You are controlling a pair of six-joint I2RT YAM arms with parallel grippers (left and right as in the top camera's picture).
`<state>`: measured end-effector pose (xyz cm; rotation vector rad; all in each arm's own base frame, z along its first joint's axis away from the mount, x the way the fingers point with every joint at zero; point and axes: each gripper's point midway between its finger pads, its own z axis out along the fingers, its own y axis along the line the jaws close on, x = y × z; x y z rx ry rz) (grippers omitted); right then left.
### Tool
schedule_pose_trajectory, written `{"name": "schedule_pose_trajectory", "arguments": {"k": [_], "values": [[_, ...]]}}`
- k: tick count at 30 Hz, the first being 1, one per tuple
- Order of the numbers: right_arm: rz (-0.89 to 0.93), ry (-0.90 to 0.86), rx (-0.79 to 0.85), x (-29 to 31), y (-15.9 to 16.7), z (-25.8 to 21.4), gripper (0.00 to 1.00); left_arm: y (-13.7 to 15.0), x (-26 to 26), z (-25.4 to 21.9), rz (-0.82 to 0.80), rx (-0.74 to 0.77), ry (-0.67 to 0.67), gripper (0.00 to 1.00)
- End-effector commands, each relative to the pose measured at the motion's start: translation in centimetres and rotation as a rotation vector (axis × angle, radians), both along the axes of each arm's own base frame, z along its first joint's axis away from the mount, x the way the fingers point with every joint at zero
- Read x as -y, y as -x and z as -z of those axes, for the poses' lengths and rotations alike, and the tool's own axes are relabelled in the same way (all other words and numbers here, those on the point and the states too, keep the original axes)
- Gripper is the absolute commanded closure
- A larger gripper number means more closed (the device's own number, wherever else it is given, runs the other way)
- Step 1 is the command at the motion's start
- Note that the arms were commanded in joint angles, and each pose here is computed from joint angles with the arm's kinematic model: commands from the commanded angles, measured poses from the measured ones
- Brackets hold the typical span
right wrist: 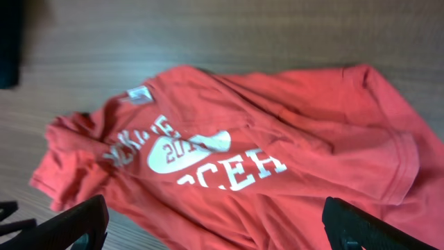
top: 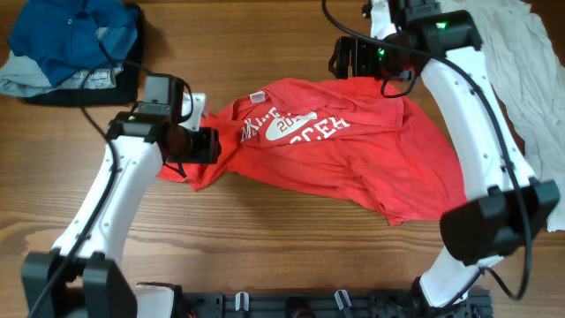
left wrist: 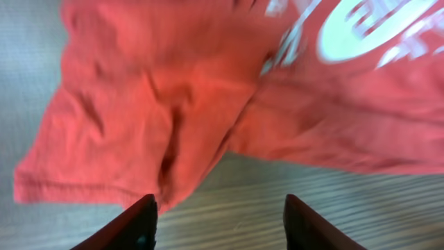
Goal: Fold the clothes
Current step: 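Grasp the left sleeve of the red t-shirt with the left gripper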
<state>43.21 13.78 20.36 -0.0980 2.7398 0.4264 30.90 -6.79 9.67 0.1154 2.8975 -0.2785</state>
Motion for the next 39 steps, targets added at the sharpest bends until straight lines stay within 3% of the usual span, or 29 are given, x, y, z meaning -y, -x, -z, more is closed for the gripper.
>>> {"name": "schedule_pose_trajectory", "arguments": {"k": [1,9,12,14,20,33,39], "values": [[0.015,0.028,-0.067,0.2,0.0,2.6,0.01,1.3,-1.9,2.4,-0.126,-0.128,-0.095,0.45],[0.012,0.019,-0.021,-0.1,-1.4,2.6,0.01,3.7,-2.1,6.1,-0.184,-0.222,-0.102,0.44],[0.011,0.015,-0.002,-0.2,-1.8,2.4,0.01,3.5,-1.9,6.3,-0.183,-0.213,-0.089,0.31],[-0.003,0.022,-0.003,-0.2,-1.7,2.5,0.01,3.2,-1.9,6.4,-0.188,-0.199,-0.085,0.30],[0.022,0.008,-0.016,-0.3,-1.6,2.5,0.04,3.0,-1.9,7.1,-0.201,-0.208,-0.090,0.37],[0.036,0.004,-0.026,-0.3,-1.6,2.7,0.09,3.1,-2.8,10.1,-0.206,-0.273,-0.158,0.38],[0.067,-0.006,-0.046,-0.4,-1.4,2.8,0.11,2.8,-2.5,10.1,-0.210,-0.264,-0.140,0.48]]}}
